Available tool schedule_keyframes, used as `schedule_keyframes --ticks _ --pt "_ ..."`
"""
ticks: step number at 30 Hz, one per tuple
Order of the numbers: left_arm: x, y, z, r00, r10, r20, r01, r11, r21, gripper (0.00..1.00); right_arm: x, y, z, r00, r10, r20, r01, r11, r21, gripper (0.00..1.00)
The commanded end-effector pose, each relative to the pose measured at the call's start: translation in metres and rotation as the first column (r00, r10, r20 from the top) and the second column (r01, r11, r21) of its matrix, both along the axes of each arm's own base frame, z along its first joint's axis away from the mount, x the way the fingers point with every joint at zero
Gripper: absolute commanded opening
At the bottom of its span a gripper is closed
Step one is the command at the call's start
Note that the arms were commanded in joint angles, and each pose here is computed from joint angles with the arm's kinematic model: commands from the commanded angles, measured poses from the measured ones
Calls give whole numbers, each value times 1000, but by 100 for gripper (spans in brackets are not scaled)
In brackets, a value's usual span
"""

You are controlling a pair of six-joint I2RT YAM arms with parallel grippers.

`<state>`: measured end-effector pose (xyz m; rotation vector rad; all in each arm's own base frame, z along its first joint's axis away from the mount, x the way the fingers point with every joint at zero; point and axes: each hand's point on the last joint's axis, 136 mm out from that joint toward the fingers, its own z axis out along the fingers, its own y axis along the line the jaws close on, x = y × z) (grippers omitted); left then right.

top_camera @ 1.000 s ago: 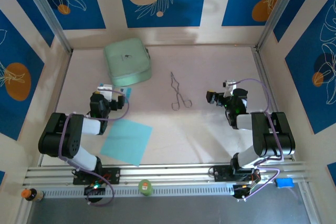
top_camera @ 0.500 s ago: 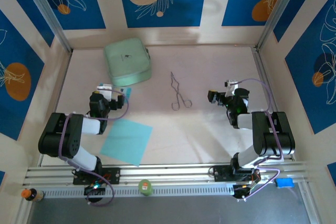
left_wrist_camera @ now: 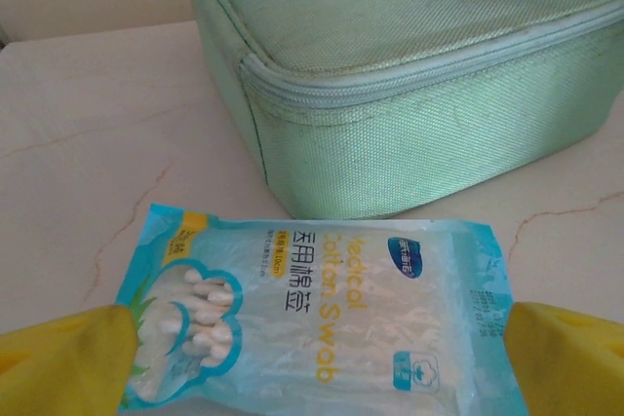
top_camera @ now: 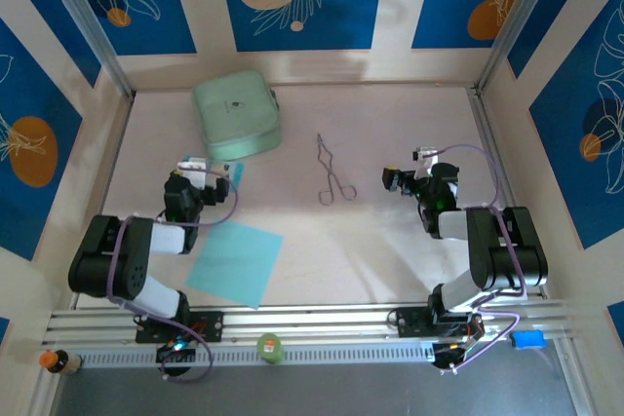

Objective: Fold a paper plane with a square sheet of paper (pick it up from the middle)
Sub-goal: Move the square sheet of paper to the bottom-center of the table.

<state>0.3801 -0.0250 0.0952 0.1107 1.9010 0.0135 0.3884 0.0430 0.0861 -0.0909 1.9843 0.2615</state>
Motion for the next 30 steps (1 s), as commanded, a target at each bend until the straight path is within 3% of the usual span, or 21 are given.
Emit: schedule_keyframes --ticks 1,5,8,10,12,14,16,18,19,22,27,30 --pt "-3 10 30 998 55 19 -55 998 -22 100 0 2 21 997 9 83 -6 999 -41 99" --pt "-13 26 52 972 205 -113 -220 964 -149 100 -3 9 42 999 18 -50 -18 1000 -11 100" --pt "-23 30 66 928 266 -261 -326 918 -226 100 -9 7 65 988 -88 -125 94 995 43 99" --pt "-31 25 76 903 261 -341 -363 888 -282 100 -20 10 76 961 -136 -239 178 971 161 99" --pt "-44 12 78 884 203 -421 -361 869 -338 100 -38 30 84 941 -46 -334 145 950 278 99" --pt "-54 -15 74 892 54 -450 -269 861 -432 100 -57 48 84 908 42 -418 147 901 409 99" --pt "-66 -44 63 871 -100 -481 -218 798 -561 100 -80 81 90 881 252 -399 20 825 565 99" --pt "-83 -70 48 822 -215 -527 -220 733 -644 100 -101 99 92 852 347 -392 -35 784 620 99" --pt "-96 -78 36 779 -245 -578 -245 729 -639 100 -111 104 88 841 353 -409 -31 788 615 99" --pt "-133 -83 8 667 -229 -708 -307 782 -542 100 -138 120 83 810 398 -430 -68 792 606 99" --pt "-164 -115 -10 597 -271 -755 -238 839 -489 100 -167 138 63 762 421 -492 -57 800 597 99" --pt "-176 -117 -31 536 -232 -812 -285 856 -432 100 -174 142 53 747 413 -521 -44 813 580 99"
